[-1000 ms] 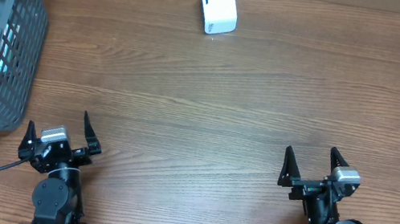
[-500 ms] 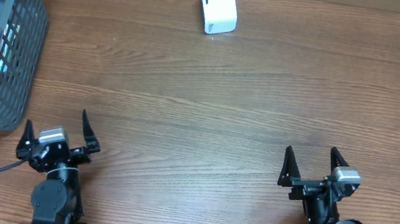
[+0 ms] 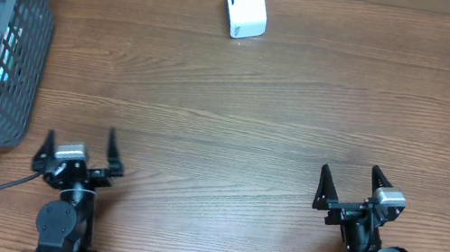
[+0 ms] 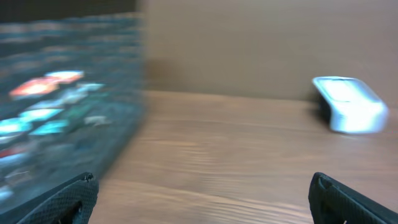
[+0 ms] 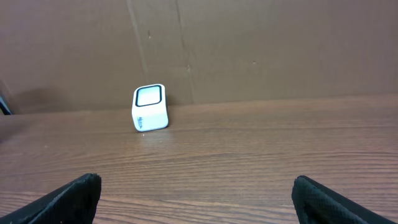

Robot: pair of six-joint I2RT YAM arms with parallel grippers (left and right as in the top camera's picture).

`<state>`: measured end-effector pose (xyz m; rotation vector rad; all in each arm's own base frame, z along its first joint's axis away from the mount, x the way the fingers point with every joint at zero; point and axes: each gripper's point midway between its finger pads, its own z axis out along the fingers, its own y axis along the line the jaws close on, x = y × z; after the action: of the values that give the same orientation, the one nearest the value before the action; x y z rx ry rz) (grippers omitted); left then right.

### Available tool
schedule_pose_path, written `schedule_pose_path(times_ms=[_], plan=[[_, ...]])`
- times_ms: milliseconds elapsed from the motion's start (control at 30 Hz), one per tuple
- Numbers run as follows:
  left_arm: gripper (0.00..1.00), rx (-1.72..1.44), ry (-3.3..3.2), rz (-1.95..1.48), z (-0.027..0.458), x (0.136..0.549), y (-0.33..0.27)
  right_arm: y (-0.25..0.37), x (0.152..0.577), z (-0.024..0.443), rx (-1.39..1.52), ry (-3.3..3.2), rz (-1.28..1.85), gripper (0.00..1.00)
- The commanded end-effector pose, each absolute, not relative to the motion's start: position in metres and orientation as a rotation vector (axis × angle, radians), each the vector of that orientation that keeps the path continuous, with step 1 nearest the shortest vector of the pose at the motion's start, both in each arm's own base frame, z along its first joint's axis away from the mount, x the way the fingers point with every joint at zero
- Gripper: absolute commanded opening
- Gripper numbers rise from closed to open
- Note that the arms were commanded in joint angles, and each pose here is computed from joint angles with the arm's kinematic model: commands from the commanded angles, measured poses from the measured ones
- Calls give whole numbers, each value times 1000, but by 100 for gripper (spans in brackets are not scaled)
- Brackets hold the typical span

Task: Scan the item barcode
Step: 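Raise the left gripper forward toward the gray basket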

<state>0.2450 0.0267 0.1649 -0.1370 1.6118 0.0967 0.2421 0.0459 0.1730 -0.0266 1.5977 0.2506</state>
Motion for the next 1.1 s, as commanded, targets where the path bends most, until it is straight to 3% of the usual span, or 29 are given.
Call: schedule_pose_path(times_ms=[0,333,600,867,1067], plan=[[100,-24,1581,-142,187,242,-12,44,242,171,-22,1595,241,100],[100,-116,1633,-202,275,210,-10,44,242,171,-22,1595,241,100],[99,-14,1808,-229,347,215,-24,44,242,171,-22,1595,241,100],[100,119,2200,-205,401,253,-30,44,242,171,-22,1595,241,100],[100,112,2287,-219,408,317,-30,44,242,171,-22,1595,241,100]])
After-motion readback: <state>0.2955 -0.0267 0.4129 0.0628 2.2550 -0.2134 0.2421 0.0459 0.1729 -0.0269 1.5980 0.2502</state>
